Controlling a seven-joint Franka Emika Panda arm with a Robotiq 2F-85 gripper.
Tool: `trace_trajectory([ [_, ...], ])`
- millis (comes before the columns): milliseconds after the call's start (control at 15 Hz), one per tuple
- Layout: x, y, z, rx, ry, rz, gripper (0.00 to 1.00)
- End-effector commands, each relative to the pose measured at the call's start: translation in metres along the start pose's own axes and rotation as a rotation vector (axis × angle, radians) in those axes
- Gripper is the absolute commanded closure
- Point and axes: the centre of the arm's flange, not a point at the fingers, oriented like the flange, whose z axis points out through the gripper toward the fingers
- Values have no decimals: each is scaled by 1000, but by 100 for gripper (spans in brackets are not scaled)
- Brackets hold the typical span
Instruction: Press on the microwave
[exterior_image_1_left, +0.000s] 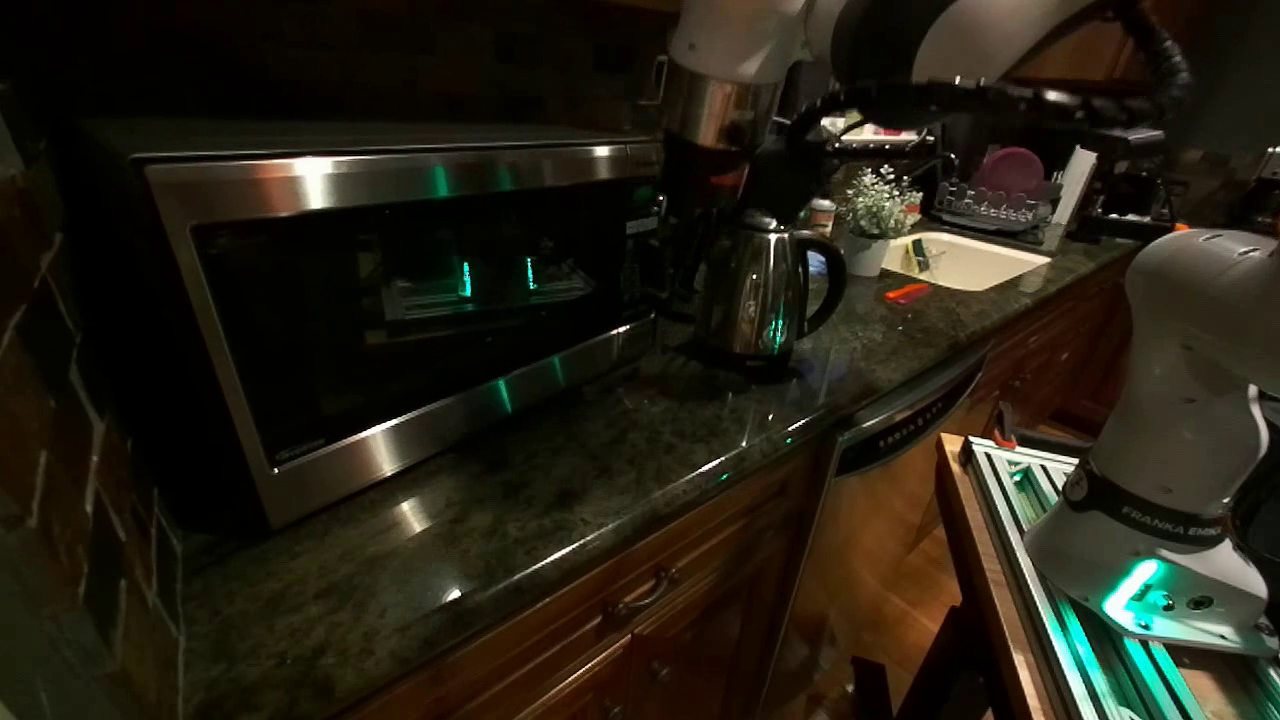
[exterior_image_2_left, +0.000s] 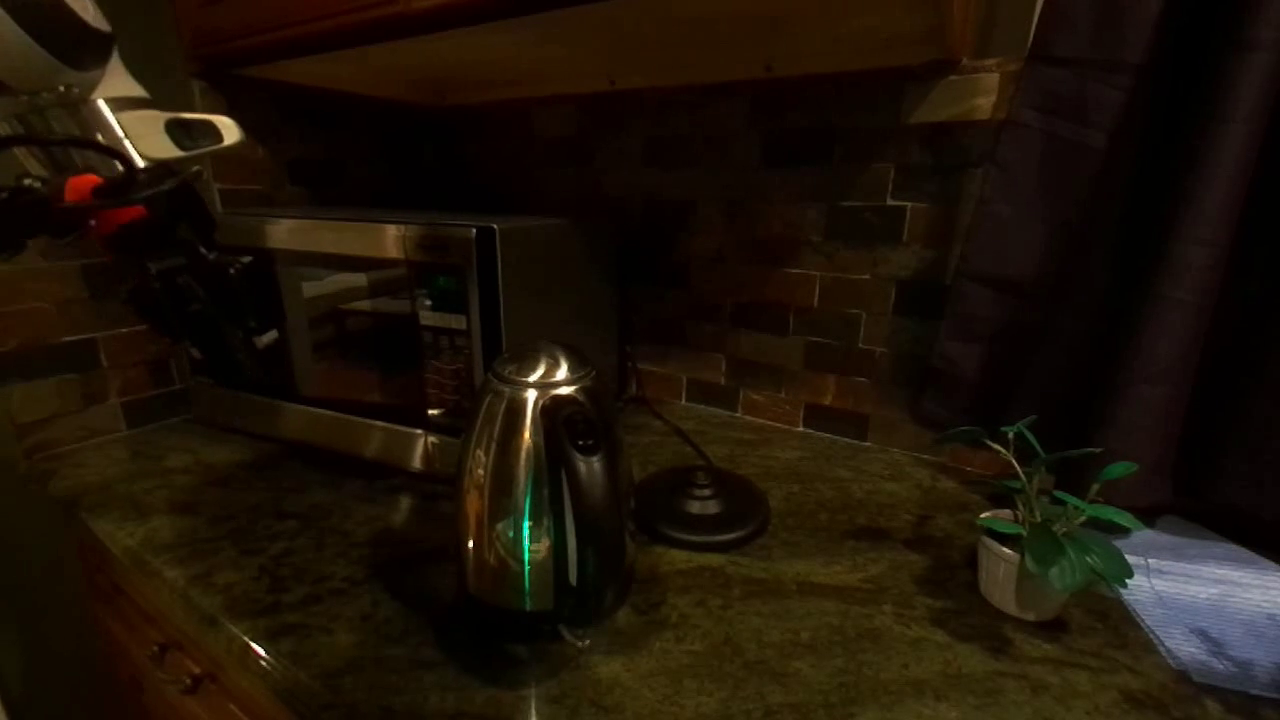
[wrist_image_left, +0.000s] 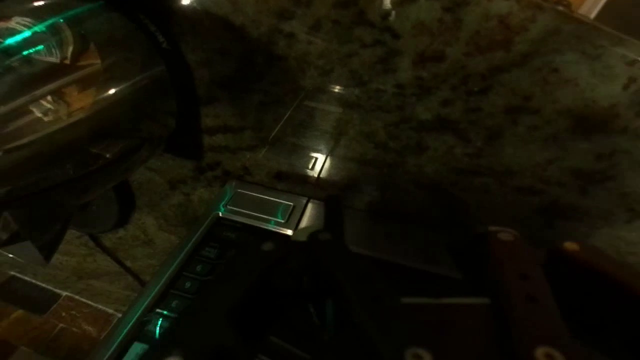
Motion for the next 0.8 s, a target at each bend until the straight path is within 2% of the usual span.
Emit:
trace_trajectory([
  [0, -2, 23, -41, 137, -26, 115, 13],
  [133, -2, 34, -56, 197, -27, 168, 0],
  [267, -2, 44, -69, 229, -34, 207, 0],
  [400, -3, 56, -75, 238, -60, 189, 0],
  [467, 3, 41, -69, 221, -20, 197, 0],
  [733, 2, 50, -74, 229, -30, 195, 0],
])
